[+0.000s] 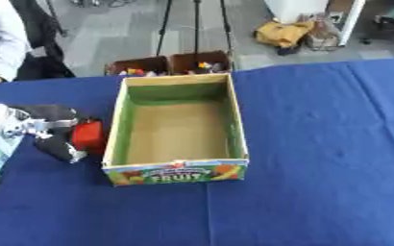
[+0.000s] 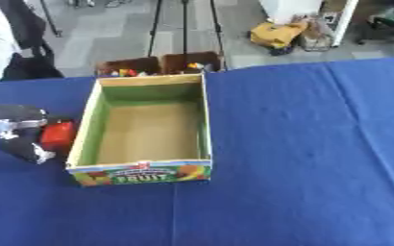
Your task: Pick up objects on the table and place them in the box.
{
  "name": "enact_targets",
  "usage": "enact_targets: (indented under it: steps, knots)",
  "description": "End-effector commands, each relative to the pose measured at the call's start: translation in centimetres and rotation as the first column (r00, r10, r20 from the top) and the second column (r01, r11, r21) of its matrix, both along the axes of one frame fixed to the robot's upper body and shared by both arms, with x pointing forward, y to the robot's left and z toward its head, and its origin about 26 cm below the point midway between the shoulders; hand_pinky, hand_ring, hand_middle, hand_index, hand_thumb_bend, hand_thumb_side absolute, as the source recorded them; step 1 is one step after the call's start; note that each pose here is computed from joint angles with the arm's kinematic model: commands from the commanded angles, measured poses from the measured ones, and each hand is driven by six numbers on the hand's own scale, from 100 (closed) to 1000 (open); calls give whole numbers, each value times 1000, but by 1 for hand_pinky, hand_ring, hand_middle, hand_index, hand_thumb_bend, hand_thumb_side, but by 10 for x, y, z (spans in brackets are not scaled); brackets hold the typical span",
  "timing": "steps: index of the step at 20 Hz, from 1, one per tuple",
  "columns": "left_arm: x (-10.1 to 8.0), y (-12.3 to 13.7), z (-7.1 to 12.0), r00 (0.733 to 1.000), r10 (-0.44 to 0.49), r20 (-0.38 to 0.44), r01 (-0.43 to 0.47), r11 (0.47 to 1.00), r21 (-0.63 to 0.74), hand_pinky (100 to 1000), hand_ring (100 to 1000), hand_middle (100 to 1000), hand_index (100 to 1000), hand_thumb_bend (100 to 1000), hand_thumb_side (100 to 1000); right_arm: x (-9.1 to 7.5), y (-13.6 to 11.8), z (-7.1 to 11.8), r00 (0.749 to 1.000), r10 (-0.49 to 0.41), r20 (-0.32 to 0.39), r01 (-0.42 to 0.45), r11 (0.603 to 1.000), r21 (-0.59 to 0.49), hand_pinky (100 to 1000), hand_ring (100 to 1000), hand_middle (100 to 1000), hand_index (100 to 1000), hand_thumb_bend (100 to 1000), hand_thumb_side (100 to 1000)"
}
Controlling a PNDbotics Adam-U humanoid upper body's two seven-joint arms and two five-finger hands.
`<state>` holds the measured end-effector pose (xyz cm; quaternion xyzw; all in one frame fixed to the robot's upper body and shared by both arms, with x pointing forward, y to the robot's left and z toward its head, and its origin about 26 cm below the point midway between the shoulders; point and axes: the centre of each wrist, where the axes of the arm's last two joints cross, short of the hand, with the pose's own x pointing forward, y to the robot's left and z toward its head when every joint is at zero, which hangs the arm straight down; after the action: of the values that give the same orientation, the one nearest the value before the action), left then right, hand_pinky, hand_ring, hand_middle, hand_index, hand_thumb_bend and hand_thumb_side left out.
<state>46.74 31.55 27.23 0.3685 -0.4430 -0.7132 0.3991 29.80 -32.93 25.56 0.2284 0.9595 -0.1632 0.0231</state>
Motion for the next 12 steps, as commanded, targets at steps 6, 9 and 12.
enact_targets:
  steps: [6, 9, 12]
  knots:
    - [-2, 2, 15, 996, 28, 86, -25, 999, -34, 213, 499, 560, 712, 100, 426, -4, -1, 6, 1000, -12, 17, 13, 1000, -3, 698, 824, 595, 758, 348, 1000]
    - [-3, 3, 18, 994, 38, 98, -33, 998, -53, 186, 478, 528, 683, 100, 411, -5, -1, 5, 1000, -13, 15, 13, 1000, 3, 698, 824, 595, 757, 344, 1000]
    - [-4, 4, 21, 993, 42, 109, -34, 997, -69, 163, 460, 505, 661, 100, 411, -5, -2, 5, 1000, -14, 12, 14, 1000, 8, 699, 824, 594, 756, 339, 1000]
